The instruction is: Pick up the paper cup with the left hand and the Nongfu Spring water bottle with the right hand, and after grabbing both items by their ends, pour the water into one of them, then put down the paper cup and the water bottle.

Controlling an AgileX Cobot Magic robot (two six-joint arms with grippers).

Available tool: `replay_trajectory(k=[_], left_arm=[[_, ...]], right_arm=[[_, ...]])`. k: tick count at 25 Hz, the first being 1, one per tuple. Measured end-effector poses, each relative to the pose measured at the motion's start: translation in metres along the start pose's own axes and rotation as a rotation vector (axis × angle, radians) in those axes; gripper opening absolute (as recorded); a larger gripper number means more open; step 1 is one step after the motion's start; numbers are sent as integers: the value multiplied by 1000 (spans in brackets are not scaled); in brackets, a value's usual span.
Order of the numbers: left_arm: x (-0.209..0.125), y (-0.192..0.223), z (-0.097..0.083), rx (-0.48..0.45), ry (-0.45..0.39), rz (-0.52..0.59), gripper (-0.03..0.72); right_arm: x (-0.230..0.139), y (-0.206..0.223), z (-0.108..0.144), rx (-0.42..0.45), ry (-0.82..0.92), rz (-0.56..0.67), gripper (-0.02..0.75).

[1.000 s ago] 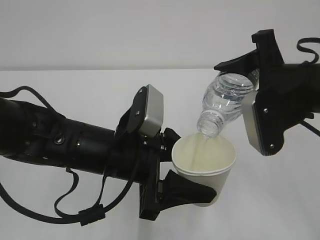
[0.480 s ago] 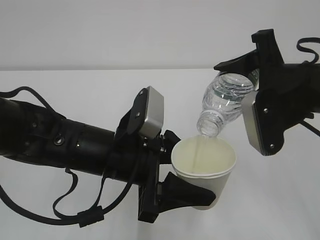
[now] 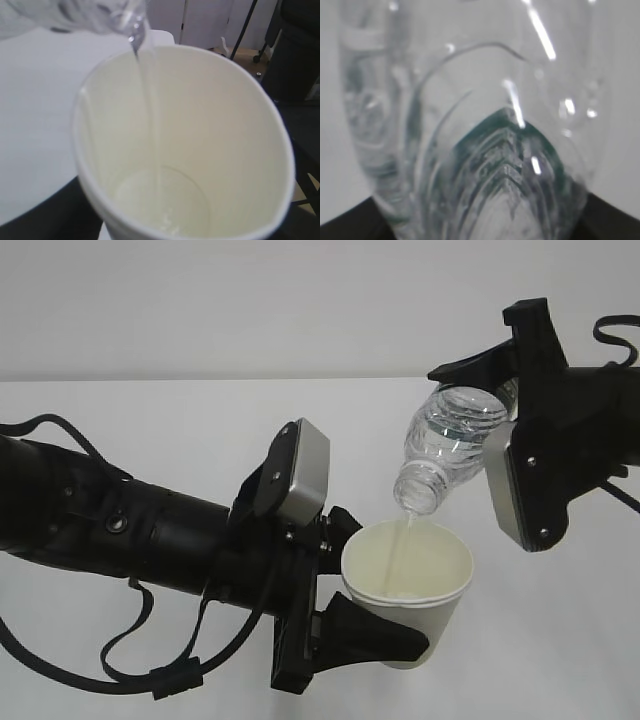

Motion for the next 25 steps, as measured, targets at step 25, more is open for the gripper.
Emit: replay_trajectory(k=[25], left_arm=[[0, 0, 0, -1, 1, 1, 477]], right_arm=[[0, 0, -1, -7, -17, -4, 461]])
Point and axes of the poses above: a point on each arm's last joint axis where the gripper is mounted, y pointing out along that axis toward the gripper, z along the wrist's bending axis when the last joint is at zero, x = y × z, the point moved 1 cm from there along y, pointing out along that axis toward the gripper, and after that the axes turned 10 degrees about -y, right-handed, at the moved point
